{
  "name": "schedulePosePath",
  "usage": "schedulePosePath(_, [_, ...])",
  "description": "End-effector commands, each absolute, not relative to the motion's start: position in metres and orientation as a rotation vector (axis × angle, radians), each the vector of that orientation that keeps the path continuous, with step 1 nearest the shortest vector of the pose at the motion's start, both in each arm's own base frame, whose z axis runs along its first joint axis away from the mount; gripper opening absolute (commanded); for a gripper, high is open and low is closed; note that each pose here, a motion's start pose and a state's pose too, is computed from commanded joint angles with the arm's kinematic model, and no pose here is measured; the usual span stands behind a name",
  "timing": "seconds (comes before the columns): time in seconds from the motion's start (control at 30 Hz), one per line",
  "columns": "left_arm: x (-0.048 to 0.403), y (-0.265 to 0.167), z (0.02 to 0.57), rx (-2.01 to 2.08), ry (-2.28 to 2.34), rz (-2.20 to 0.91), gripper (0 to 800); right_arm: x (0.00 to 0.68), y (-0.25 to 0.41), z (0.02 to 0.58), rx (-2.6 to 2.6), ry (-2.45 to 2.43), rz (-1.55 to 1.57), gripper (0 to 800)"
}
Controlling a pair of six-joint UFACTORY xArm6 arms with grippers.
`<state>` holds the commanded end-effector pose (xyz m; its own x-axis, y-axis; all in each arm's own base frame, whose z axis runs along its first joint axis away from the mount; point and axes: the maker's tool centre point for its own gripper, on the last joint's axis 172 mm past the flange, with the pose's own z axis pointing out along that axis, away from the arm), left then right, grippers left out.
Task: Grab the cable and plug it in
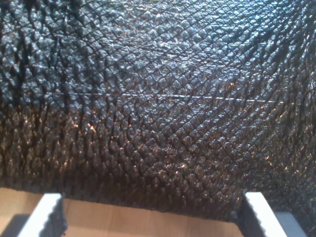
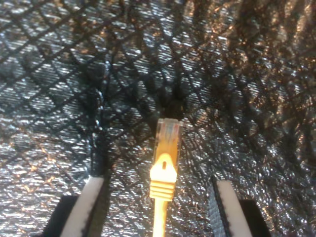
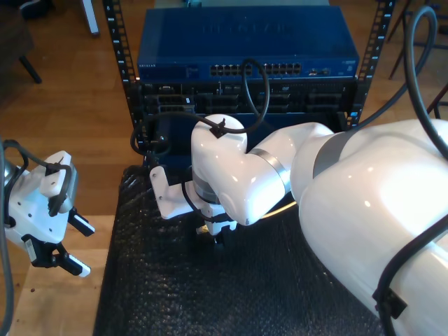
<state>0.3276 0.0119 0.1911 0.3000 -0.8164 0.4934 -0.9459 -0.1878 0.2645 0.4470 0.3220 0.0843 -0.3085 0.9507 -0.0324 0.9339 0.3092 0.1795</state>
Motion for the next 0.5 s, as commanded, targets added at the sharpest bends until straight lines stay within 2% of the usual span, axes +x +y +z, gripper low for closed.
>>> schedulePosePath(0.43, [0.3276,0.0119,0.1911,2.055,-1.563,0.328,800,0.4466,0.3207,0.0828,1.764,2.426,0.188,435])
schedulePosePath(0.5, [0.3276,0.0119,0.1911,2.055,-1.563,0.328,800,0.4467,0.3206,0.0828,1.762,2.426,0.188,409])
